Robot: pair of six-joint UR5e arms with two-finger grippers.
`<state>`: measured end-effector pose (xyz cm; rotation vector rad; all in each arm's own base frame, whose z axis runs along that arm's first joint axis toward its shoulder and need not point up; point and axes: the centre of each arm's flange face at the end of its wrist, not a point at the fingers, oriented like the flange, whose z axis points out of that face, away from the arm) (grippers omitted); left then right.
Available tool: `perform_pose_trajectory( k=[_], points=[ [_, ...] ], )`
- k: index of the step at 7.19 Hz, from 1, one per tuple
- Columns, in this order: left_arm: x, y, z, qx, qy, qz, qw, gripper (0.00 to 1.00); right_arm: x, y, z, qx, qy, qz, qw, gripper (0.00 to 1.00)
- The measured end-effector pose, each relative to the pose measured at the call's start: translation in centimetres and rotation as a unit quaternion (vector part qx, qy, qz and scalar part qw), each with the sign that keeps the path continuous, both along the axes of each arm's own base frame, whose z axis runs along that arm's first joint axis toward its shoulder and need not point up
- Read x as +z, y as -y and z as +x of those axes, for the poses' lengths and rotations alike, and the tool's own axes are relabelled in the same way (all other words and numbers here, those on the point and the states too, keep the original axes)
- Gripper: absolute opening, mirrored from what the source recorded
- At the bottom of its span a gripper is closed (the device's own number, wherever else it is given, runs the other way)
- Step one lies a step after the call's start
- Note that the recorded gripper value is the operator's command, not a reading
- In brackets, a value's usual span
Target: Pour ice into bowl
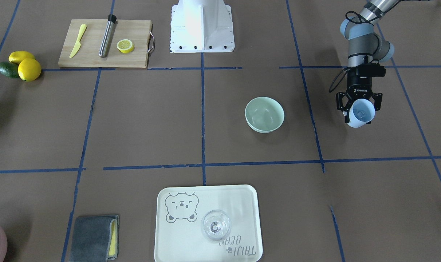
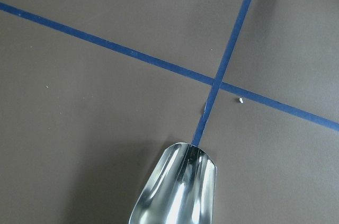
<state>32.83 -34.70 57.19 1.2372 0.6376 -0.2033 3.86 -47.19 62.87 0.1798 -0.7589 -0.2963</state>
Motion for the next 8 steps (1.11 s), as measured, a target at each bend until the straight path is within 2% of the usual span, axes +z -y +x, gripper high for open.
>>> perform_pose_trajectory(
  k=[2,4,6,8],
  points=[
    [-6.0,0.2,0.7,0.013,0.028,0.054,0.9981,0.0,0.3,-0.2,0.0,0.0,0.0,-0.003,1.0,1.0],
    [-9.3,1.2,3.1,0.011,0.112,0.102,0.9884,0.0,0.7,-0.5,0.1,0.001,-0.001,-0.007,1.0,1.0],
    [-11.5,2.4,6.3,0.02,0.22,0.117,0.9682,0.0,1.3,-1.2,0.7,0.007,-0.001,-0.014,0.9999,1.0],
    [-12.5,2.8,7.4,0.033,0.302,0.135,0.943,0.0,1.7,-1.6,1.0,0.009,-0.001,-0.018,0.9998,1.0]
  ],
)
